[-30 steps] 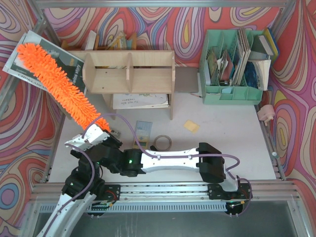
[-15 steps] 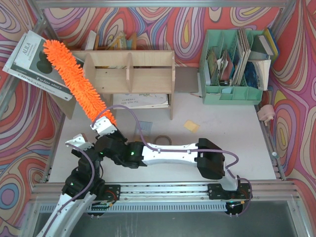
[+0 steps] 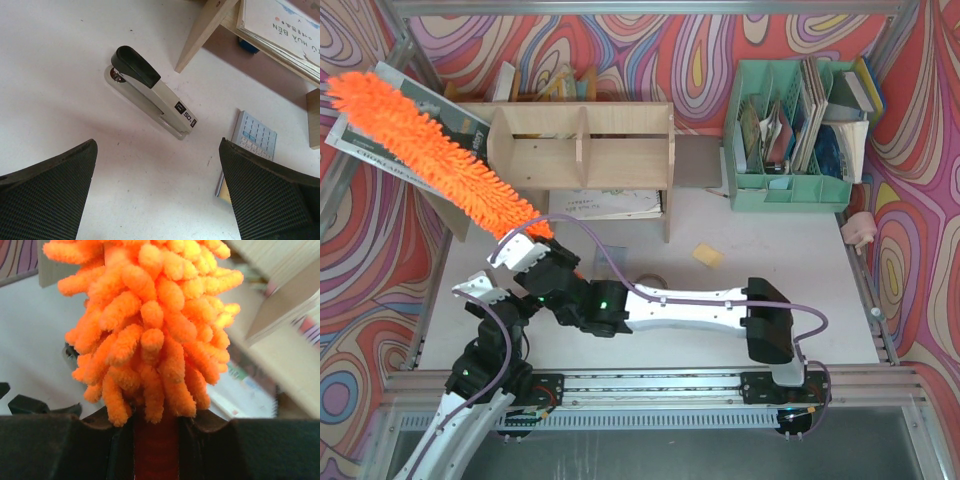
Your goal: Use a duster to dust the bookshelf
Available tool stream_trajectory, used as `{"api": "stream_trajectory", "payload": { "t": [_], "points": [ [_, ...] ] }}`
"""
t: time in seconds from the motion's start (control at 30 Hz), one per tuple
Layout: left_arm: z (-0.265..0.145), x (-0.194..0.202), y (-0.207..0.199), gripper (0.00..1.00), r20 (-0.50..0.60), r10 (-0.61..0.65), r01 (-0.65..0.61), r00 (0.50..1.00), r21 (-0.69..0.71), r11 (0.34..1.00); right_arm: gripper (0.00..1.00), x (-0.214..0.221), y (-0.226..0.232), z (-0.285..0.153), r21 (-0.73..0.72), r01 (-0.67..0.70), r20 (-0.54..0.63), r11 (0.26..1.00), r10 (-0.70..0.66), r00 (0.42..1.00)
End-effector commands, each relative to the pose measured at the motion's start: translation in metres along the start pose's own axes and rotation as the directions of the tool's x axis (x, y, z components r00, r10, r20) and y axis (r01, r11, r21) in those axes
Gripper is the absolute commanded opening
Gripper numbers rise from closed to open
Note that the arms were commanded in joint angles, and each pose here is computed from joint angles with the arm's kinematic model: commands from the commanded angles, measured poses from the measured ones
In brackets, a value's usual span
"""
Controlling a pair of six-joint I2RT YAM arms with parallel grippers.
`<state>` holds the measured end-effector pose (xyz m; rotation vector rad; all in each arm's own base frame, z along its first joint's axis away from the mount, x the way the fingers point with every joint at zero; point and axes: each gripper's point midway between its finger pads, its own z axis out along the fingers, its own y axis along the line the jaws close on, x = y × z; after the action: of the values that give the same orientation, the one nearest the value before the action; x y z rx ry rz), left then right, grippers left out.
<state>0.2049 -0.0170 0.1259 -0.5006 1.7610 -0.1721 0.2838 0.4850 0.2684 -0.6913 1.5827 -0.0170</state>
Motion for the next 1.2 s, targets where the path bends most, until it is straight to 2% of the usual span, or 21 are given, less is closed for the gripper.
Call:
{"api": "stream_trajectory", "payload": {
  "t": [0.0, 0.17, 0.43, 0.6, 0.83, 1.17],
  "points": [
    [0.002, 0.003, -0.003, 0.98, 0.001, 0.006, -0.006, 1.000, 0.017, 1.000, 0.00, -0.086, -0.057, -0.016, 0.080, 0.155, 0.201, 0.985, -0.169, 0.965],
    [0.001, 0.003, -0.005, 0.98, -0.002, 0.008, -0.008, 1.000, 0.030, 1.000, 0.00, -0.118, -0.102, -0.013, 0.170, 0.295, 0.241, 0.940, -0.330, 0.913],
    [0.001, 0.003, -0.006, 0.98, -0.006, 0.008, -0.007, 1.000, 0.036, 0.999, 0.00, -0.157, -0.180, 0.007, 0.358, 0.444, 0.189, 0.822, -0.529, 0.827],
    [0.001, 0.003, -0.006, 0.98, -0.004, 0.006, -0.006, 1.000, 0.036, 0.999, 0.00, -0.182, -0.204, 0.011, 0.447, 0.534, 0.182, 0.718, -0.657, 0.731],
    [0.001, 0.003, -0.006, 0.98, -0.004, 0.005, -0.005, 1.000, 0.034, 0.999, 0.00, -0.196, -0.212, 0.012, 0.470, 0.597, 0.188, 0.649, -0.735, 0.651],
    [0.001, 0.004, -0.005, 0.98, -0.006, 0.007, -0.007, 1.000, 0.034, 0.999, 0.00, -0.179, -0.190, 0.032, 0.425, 0.661, 0.176, 0.619, -0.772, 0.611]
  ]
}}
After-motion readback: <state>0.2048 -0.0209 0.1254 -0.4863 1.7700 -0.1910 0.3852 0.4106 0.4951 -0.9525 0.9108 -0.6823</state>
